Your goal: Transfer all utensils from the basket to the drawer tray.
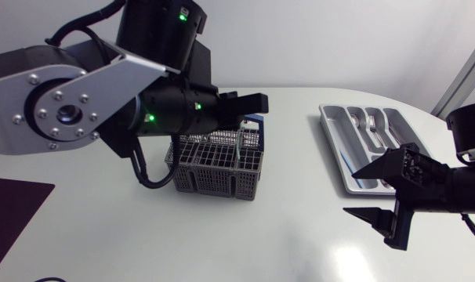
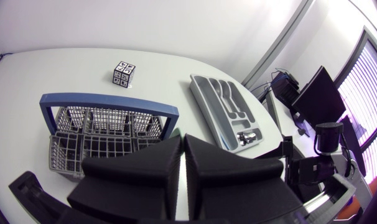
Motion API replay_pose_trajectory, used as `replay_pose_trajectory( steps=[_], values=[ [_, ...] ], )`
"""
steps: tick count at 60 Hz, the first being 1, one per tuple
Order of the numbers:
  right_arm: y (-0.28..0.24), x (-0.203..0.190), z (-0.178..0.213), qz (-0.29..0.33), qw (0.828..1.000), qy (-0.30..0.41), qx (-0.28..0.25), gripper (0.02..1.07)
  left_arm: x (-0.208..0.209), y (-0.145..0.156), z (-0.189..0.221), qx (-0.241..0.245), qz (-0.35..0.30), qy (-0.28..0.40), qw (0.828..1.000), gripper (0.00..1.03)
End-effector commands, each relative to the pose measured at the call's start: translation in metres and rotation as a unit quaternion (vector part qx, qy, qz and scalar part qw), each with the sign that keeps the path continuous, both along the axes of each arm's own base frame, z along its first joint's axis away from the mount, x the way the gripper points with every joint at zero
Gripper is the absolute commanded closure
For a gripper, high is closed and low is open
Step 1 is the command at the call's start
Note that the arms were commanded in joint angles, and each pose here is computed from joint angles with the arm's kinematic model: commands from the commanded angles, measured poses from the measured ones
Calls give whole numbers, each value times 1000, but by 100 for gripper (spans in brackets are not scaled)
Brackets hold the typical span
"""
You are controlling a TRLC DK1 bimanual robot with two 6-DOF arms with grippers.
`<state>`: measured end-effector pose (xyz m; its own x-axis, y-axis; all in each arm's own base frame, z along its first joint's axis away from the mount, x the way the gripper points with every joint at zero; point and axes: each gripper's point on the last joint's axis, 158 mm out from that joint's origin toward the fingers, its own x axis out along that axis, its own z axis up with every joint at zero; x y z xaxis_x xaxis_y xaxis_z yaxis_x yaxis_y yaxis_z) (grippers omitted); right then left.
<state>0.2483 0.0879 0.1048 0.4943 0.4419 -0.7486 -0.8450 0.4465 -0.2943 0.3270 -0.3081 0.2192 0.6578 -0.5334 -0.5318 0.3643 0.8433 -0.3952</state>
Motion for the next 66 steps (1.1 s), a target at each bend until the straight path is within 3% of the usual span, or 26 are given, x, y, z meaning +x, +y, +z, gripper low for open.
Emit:
replay_pose_trajectory(
  steps=[1,23,66],
  values=[
    [11,2,13,-10,999,9,31,17,-2,-3,24,-29,2,-9,1000,99],
    [55,1,42,2,993,46,109,17,-13,-1,39,-66,-16,5,998,99],
    [130,-20,62,97,969,117,196,18,-103,-45,7,-78,-193,91,974,99]
  ],
)
